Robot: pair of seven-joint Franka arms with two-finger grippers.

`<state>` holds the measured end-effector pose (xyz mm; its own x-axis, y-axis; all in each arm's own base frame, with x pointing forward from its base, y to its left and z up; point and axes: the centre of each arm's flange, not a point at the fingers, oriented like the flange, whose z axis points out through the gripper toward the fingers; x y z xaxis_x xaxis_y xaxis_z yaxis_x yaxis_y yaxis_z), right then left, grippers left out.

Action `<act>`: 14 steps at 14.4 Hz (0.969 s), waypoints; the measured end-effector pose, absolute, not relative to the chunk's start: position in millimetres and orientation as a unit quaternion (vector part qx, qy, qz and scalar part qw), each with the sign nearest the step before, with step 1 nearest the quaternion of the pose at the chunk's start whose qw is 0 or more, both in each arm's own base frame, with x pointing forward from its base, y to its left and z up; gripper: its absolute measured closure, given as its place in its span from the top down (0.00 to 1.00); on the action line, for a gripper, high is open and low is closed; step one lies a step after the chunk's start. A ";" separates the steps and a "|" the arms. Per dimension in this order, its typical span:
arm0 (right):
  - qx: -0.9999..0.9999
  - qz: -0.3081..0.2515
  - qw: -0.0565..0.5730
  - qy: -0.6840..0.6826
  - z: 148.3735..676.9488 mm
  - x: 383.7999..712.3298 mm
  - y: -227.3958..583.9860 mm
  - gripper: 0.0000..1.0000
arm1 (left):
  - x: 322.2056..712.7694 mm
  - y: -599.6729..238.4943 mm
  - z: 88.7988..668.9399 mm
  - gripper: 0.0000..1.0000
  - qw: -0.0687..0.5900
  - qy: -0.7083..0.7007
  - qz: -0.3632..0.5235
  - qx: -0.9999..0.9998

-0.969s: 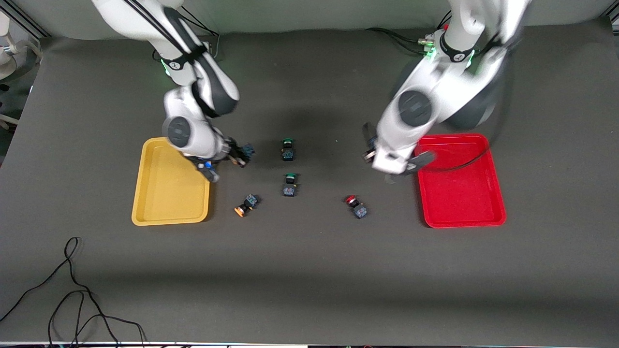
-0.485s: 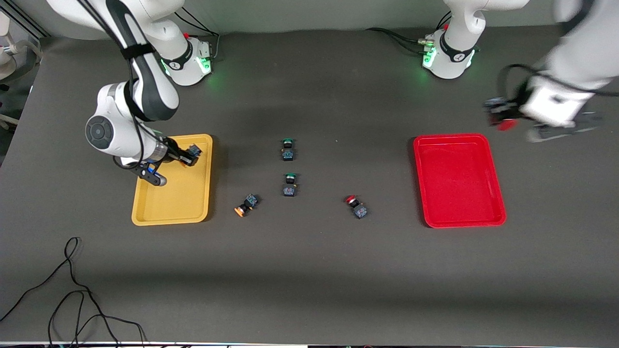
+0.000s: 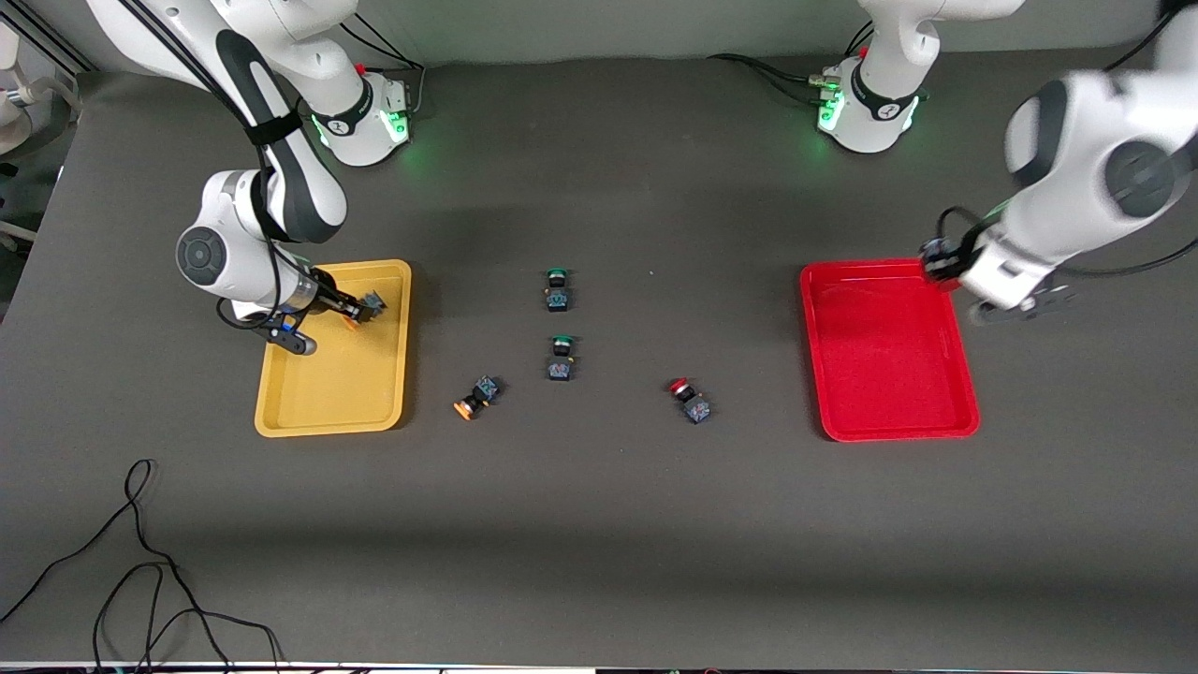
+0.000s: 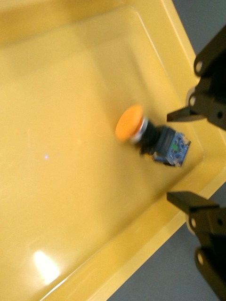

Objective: Place red and yellow buttons in trays

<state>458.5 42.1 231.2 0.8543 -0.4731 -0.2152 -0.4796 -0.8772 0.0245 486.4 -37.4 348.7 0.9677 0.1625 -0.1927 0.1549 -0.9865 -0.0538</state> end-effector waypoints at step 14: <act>-0.928 0.052 0.045 0.367 188.3 583.9 247.6 1.00 | 526.6 -71.9 302.6 1.00 0.004 -0.088 0.128 -0.988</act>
